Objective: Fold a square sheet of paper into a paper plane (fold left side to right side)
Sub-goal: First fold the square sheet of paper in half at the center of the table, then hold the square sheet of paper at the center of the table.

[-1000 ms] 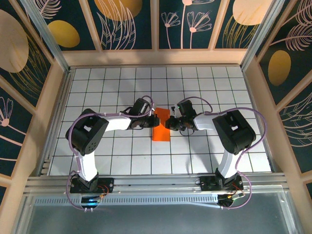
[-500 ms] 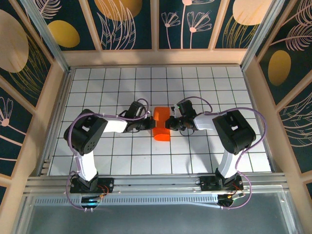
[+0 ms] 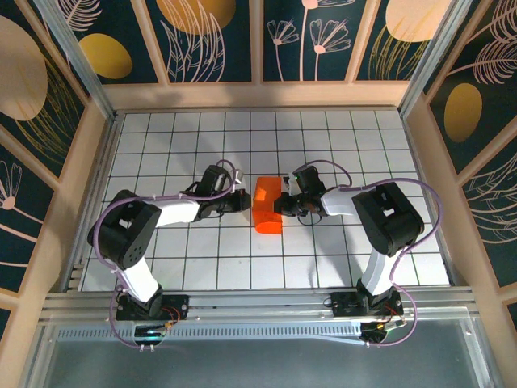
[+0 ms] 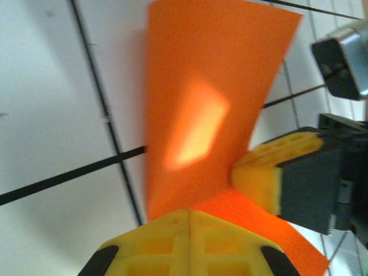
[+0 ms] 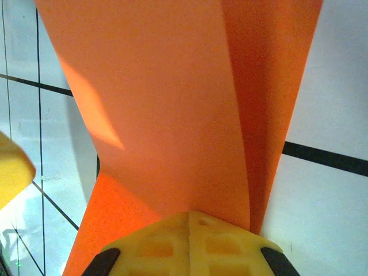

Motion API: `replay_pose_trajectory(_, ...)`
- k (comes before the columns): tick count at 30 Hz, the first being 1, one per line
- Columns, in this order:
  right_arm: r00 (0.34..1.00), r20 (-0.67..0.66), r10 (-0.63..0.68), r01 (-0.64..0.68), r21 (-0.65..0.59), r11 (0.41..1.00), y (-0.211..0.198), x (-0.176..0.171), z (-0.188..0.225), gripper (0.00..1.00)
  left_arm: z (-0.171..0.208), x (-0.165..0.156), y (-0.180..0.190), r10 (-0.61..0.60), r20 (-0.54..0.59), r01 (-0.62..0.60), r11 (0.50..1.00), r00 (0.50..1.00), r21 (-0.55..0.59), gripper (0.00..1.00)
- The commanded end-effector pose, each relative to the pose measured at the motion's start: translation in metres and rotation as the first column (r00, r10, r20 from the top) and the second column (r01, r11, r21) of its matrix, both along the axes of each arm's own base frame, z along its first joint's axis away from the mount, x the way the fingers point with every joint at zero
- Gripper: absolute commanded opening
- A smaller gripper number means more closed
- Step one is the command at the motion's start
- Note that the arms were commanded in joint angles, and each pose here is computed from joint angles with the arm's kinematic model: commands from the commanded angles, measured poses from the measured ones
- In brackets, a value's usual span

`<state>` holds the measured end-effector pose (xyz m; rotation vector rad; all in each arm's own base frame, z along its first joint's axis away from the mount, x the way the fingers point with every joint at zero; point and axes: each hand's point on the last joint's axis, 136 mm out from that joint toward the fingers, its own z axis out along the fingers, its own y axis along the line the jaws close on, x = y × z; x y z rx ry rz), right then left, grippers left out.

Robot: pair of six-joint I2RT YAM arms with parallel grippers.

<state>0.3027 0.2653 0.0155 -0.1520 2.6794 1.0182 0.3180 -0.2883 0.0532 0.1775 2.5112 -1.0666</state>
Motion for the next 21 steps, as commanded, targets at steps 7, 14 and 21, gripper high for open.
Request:
replay_pose_trajectory(7, 0.989, -0.138, -0.056, 0.027, -0.2, 0.979, -0.04, -0.031, -0.052, 0.0, -0.01, -0.001, -0.042, -0.1, -0.016, 0.1, 0.995, 0.995, -0.007, 0.0)
replay_pose_trajectory(14, 0.99, -0.133, -0.051, 0.024, -0.194, 0.981, -0.038, -0.029, -0.05, 0.0, -0.035, -0.004, -0.036, -0.092, -0.053, 0.095, 0.995, 0.994, 0.043, 0.0)
replay_pose_trajectory(21, 0.992, -0.122, -0.043, 0.021, -0.18, 0.983, -0.035, -0.026, -0.043, 0.0, -0.049, -0.009, -0.03, -0.088, -0.083, 0.095, 0.992, 0.993, 0.083, 0.0)
